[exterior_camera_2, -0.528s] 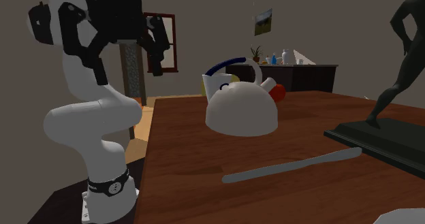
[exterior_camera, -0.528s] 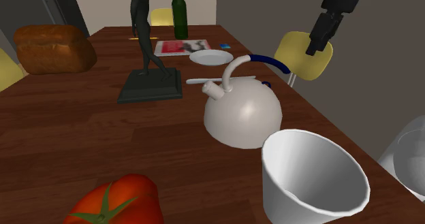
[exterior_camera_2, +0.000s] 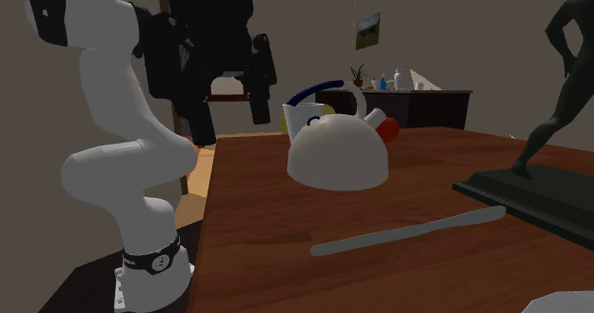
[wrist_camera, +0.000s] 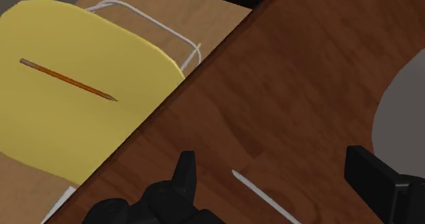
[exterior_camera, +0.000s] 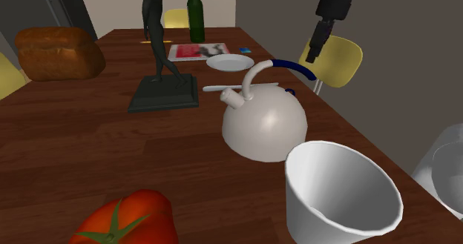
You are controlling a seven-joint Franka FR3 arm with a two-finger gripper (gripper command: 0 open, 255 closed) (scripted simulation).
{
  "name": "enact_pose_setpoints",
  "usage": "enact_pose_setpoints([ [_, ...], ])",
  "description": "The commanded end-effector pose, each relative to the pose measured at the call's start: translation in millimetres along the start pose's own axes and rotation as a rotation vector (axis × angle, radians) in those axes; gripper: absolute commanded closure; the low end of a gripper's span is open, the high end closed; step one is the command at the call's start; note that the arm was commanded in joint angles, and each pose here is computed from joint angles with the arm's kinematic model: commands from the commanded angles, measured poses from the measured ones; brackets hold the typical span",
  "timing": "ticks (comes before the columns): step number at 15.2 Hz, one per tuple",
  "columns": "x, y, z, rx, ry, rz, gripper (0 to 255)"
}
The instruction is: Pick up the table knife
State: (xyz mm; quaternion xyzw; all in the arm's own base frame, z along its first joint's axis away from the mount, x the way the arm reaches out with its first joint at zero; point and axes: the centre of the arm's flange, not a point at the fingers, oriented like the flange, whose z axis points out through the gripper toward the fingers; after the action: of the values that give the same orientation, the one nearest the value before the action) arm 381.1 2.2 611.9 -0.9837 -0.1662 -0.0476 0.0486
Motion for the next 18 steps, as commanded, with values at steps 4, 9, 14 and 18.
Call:
enact_pose_setpoints([
  [4,61,-7,24,0.009,0.002,-0.203,0],
  [9,119,-28,47,0.019,0.003,-0.404,0],
  [14,171,-61,70,0.03,0.004,-0.604,0],
  [18,200,-86,84,0.036,0.004,-0.729,0],
])
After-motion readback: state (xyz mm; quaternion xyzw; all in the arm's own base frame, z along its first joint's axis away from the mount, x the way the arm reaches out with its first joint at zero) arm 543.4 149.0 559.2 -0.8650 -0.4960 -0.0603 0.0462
